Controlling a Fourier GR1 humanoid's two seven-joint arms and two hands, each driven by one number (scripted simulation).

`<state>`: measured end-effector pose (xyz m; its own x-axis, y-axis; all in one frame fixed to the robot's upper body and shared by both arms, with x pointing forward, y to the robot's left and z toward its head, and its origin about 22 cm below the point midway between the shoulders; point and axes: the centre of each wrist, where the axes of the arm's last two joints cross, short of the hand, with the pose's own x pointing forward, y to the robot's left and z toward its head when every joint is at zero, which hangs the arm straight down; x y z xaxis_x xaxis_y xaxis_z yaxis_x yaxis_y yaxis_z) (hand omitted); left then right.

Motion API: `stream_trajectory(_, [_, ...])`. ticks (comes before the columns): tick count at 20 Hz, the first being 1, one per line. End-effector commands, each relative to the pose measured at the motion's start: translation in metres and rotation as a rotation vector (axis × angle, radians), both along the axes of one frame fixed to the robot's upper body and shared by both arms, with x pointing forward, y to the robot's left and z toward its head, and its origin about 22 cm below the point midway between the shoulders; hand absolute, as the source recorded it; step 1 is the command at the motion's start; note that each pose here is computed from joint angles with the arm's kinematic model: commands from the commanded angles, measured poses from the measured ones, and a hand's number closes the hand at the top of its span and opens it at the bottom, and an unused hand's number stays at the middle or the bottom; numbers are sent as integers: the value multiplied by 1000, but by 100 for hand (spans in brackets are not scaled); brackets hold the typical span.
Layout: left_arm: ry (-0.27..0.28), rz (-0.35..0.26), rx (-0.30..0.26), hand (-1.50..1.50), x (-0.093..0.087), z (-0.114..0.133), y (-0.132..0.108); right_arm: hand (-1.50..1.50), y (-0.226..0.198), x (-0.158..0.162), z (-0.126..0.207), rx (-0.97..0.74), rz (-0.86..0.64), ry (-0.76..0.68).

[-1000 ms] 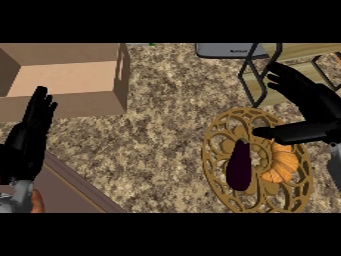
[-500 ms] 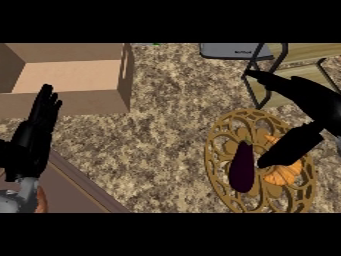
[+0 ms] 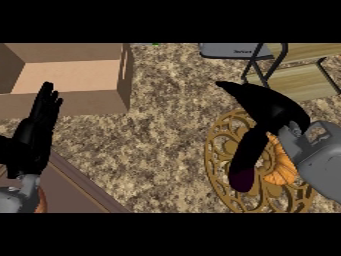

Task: Pick the eggplant from the placemat and place it in the tiered shelf

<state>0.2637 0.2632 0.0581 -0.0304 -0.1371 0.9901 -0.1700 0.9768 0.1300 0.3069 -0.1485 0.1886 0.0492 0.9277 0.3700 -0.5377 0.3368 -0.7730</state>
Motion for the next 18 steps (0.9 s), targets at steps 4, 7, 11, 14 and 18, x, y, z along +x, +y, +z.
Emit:
stream_trajectory(4, [-6,18,-5,0,1,15,10,-150,7,2,-26,-306,-44,48])
stream_trajectory(7, [5,2,-6,0,-14,4,9,-150,14,-4,-55,-381,-64,108])
stream_trajectory(11, [12,21,5,0,-8,-3,1,-150,8,-1,-47,-365,-95,87])
stream_trajectory(14, [2,6,-1,0,-11,4,14,-150,5,-11,-64,-352,-76,89])
stream_trajectory(18, [-8,5,0,0,-9,-8,17,-150,-8,9,-68,-337,-88,99])
